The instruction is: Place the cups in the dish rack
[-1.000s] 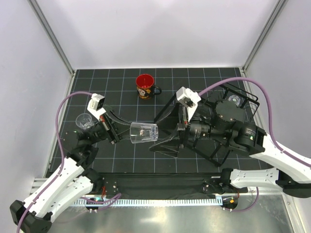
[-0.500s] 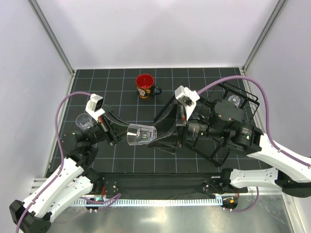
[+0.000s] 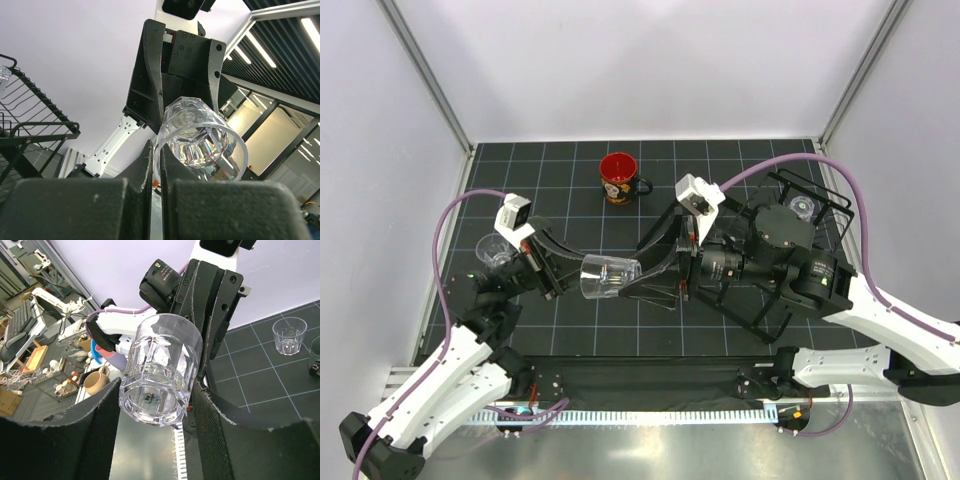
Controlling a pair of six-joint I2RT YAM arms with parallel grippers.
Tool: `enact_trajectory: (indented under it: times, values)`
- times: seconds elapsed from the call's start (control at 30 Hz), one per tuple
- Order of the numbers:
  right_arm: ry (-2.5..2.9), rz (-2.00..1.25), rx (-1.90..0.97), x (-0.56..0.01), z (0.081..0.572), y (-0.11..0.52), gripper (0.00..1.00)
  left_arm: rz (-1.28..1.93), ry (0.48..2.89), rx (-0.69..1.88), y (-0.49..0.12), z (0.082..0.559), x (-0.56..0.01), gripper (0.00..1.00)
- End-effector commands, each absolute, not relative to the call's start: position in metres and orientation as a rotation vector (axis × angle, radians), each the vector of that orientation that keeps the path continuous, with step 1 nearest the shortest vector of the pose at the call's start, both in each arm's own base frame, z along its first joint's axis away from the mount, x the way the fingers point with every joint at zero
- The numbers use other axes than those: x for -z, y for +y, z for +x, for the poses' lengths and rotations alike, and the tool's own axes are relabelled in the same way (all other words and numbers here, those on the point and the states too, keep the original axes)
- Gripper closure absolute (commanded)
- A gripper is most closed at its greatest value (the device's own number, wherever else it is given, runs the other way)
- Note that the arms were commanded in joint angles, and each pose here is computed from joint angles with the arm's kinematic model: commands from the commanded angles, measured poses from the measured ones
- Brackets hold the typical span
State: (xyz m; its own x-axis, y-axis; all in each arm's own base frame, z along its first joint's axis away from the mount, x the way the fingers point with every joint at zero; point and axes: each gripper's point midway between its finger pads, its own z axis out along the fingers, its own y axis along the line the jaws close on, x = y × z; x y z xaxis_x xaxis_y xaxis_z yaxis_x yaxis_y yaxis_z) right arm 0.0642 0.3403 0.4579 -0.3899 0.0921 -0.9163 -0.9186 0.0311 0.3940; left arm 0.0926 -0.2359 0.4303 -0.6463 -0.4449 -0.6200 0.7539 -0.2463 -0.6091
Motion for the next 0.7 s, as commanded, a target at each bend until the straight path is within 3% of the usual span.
enact_trajectory:
  times: [0.0, 0.07, 0.1, 0.13, 0.2, 0.23, 0.33, 0.43, 0.67]
  values:
    - [1.391, -0.872, -1.513, -0.476, 0.064, 0.341, 0.87, 0.394, 1.200, 1.970, -0.236, 0.095, -0.431, 1.00]
    - [1.432, -0.864, -1.467, -0.468, 0.070, 0.341, 0.96, 0.382, 1.226, 1.967, -0.238, 0.098, -0.428, 0.99]
    - [1.440, -0.859, -1.452, -0.468, 0.072, 0.339, 0.96, 0.382, 1.235, 1.951, -0.239, 0.100, -0.426, 0.92]
    - [1.454, -0.842, -1.428, -0.467, 0.076, 0.338, 0.96, 0.355, 1.297, 1.943, -0.242, 0.105, -0.417, 0.71]
    - [1.473, -0.843, -1.390, -0.461, 0.078, 0.332, 0.96, 0.335, 1.337, 1.903, -0.244, 0.113, -0.408, 0.49]
    - [1.479, -0.833, -1.371, -0.460, 0.081, 0.329, 0.96, 0.324, 1.354, 1.889, -0.244, 0.115, -0.404, 0.33]
    - [1.501, -0.825, -1.286, -0.452, 0.087, 0.314, 0.96, 0.304, 1.437, 1.852, -0.249, 0.123, -0.387, 0.15]
    - [1.575, -0.774, -1.133, -0.438, 0.104, 0.293, 0.96, 0.296, 1.508, 1.816, -0.252, 0.129, -0.372, 0.09]
    - [1.804, -0.606, -0.676, -0.404, 0.149, 0.224, 0.96, 0.218, 1.694, 1.617, -0.252, 0.156, -0.334, 0.04]
